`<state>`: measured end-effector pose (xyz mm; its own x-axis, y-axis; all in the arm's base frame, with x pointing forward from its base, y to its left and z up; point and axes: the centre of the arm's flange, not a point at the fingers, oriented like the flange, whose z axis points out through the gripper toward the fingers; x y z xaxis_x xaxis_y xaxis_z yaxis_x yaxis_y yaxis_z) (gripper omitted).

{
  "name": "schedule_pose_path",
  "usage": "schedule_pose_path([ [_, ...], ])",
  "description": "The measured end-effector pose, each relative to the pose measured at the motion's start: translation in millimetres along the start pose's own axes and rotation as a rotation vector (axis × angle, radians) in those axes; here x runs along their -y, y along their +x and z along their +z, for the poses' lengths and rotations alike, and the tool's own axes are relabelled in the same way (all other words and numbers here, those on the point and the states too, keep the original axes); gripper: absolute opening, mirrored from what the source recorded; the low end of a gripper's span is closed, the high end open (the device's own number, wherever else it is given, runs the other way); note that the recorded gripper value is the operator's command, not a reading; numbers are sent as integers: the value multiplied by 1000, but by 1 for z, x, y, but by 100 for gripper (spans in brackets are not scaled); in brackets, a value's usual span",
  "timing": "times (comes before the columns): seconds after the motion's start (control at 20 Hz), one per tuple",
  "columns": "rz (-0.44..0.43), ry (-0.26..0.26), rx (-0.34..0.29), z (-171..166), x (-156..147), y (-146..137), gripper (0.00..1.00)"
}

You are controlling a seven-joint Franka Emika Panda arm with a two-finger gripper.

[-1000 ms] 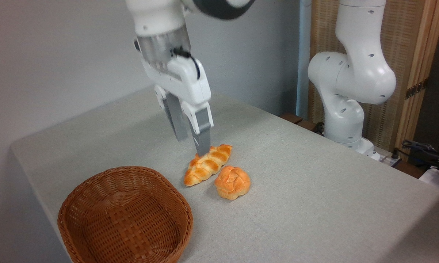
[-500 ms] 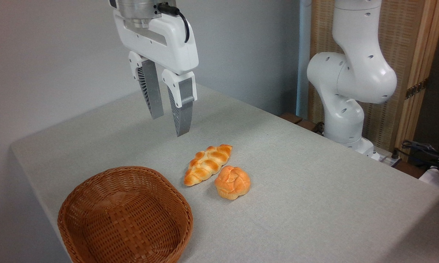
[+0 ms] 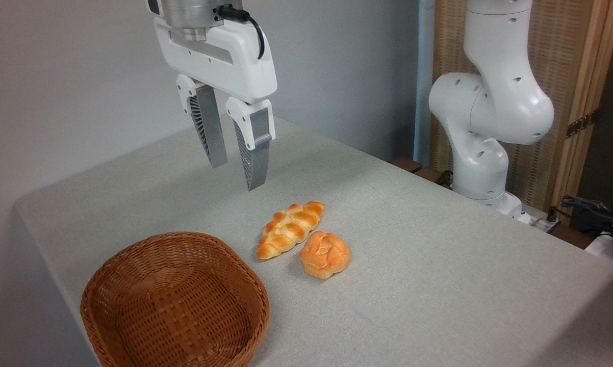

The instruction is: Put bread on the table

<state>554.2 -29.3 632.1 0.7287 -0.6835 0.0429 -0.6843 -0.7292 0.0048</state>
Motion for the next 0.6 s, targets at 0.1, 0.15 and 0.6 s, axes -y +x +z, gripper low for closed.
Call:
schedule_pose_path([
  [0.1,7,0,6,2,-3,2,100],
  [0.15,9,-1,7,3,-3,3,100],
  [0.6,-6,-1,9,3,3,-3,100],
])
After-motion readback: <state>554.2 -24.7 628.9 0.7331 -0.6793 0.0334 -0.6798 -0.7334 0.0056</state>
